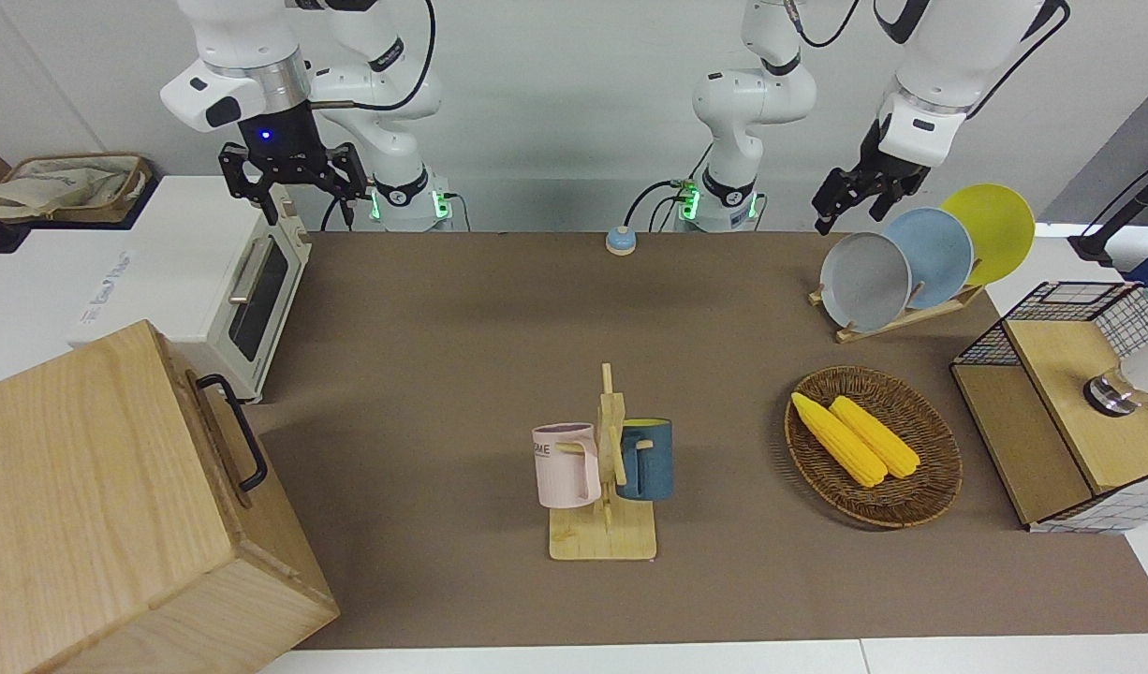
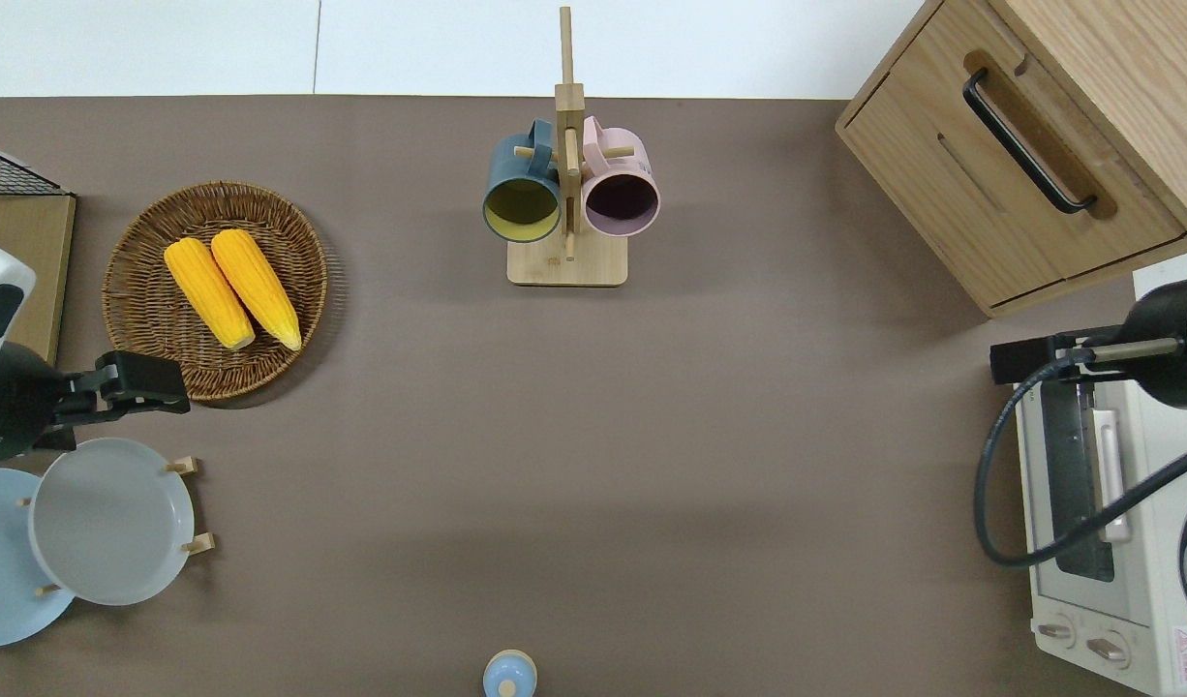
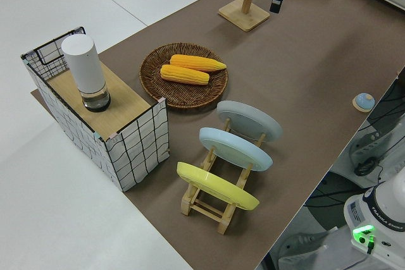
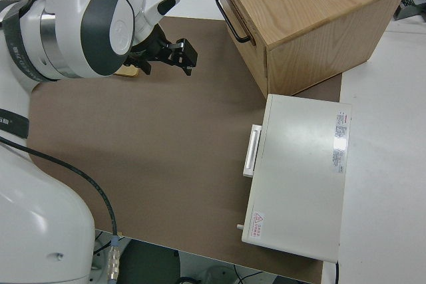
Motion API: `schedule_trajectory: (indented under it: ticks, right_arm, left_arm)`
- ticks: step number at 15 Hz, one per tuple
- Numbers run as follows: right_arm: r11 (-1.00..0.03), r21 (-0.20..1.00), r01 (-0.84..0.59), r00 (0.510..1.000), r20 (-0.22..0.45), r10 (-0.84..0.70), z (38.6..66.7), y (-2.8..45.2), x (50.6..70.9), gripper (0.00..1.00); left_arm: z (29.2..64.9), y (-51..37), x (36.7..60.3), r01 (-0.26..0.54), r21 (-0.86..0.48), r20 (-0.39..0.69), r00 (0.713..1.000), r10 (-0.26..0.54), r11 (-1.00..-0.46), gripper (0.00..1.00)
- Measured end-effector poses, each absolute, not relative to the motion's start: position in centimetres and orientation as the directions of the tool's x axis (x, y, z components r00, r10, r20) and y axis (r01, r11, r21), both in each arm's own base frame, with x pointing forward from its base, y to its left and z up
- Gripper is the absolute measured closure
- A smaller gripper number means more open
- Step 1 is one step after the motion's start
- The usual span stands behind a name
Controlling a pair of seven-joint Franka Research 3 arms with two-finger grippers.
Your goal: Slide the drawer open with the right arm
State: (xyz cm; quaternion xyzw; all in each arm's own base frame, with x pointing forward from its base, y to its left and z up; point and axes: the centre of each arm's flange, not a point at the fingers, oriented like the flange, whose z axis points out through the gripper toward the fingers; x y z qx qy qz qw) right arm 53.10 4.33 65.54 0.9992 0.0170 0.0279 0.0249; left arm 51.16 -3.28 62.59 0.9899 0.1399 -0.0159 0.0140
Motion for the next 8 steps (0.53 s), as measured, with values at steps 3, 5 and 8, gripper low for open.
schedule_trajectory:
  ticks: [3,5,8]
  right_arm:
    - [-0.998,0.051,0.031,0.998,0.052,0.034,65.4,4.26,53.19,0.01]
    - [-0.998,0.051,0.031,0.998,0.049,0.033,65.24,4.21,53.29,0.01]
    - [-0.998,0.051,0.028,0.998,0.048,0.03,65.15,4.05,53.36,0.01]
  left_arm:
    - [62.59,-3.28,51.16,0.277,0.023,-0.035,0.96,0.276,-0.96,0.0]
    - [62.59,-3.28,51.16,0.277,0.023,-0.035,0.96,0.276,-0.96,0.0]
    - [62.59,-3.28,51.16,0.277,0.023,-0.035,0.96,0.276,-0.96,0.0]
